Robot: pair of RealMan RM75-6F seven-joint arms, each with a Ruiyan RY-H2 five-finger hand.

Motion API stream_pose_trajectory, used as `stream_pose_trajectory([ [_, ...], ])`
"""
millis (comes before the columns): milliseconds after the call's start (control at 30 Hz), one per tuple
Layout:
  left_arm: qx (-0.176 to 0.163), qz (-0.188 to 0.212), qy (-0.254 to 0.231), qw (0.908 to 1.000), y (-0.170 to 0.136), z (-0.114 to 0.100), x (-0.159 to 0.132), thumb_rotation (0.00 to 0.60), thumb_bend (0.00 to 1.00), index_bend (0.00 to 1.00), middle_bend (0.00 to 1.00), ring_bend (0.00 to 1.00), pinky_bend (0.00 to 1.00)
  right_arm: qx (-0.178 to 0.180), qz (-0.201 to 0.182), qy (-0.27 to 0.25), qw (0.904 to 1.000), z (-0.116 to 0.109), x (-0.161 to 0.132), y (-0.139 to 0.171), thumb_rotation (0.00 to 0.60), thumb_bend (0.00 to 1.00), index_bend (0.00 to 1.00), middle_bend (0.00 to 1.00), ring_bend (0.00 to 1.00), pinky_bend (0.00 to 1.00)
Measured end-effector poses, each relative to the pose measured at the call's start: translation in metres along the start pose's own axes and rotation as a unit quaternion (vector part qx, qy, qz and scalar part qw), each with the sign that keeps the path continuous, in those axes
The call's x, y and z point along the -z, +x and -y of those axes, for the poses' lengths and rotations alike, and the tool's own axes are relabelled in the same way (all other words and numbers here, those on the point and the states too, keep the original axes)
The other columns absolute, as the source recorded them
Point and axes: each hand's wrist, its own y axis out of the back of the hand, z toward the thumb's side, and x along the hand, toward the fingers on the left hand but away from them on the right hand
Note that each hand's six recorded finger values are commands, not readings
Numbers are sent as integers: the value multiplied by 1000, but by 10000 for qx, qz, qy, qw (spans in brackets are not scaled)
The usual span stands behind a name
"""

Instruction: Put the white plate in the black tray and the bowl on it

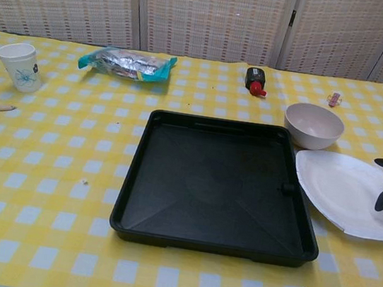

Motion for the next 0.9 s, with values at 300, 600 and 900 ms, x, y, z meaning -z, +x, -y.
stream_pose_trajectory([
  [300, -27, 2, -3, 10000, 0, -2, 2, 600, 261, 0, 0, 0, 0, 56, 40, 7, 10000, 3, -5, -17, 600, 364, 475, 0, 27, 0],
  [600, -82, 1, -88, 9999, -1, -5, 4, 600, 266, 0, 0, 0, 0, 220, -13, 8, 9998, 1, -11, -31, 600, 465, 662, 82, 85, 0],
  [900, -89, 57, -178, 9998, -2, -7, 3, 600, 269, 0, 0, 0, 0, 656, -68, -31, 9978, -14, -14, -29, 600, 484, 736, 123, 107, 0],
])
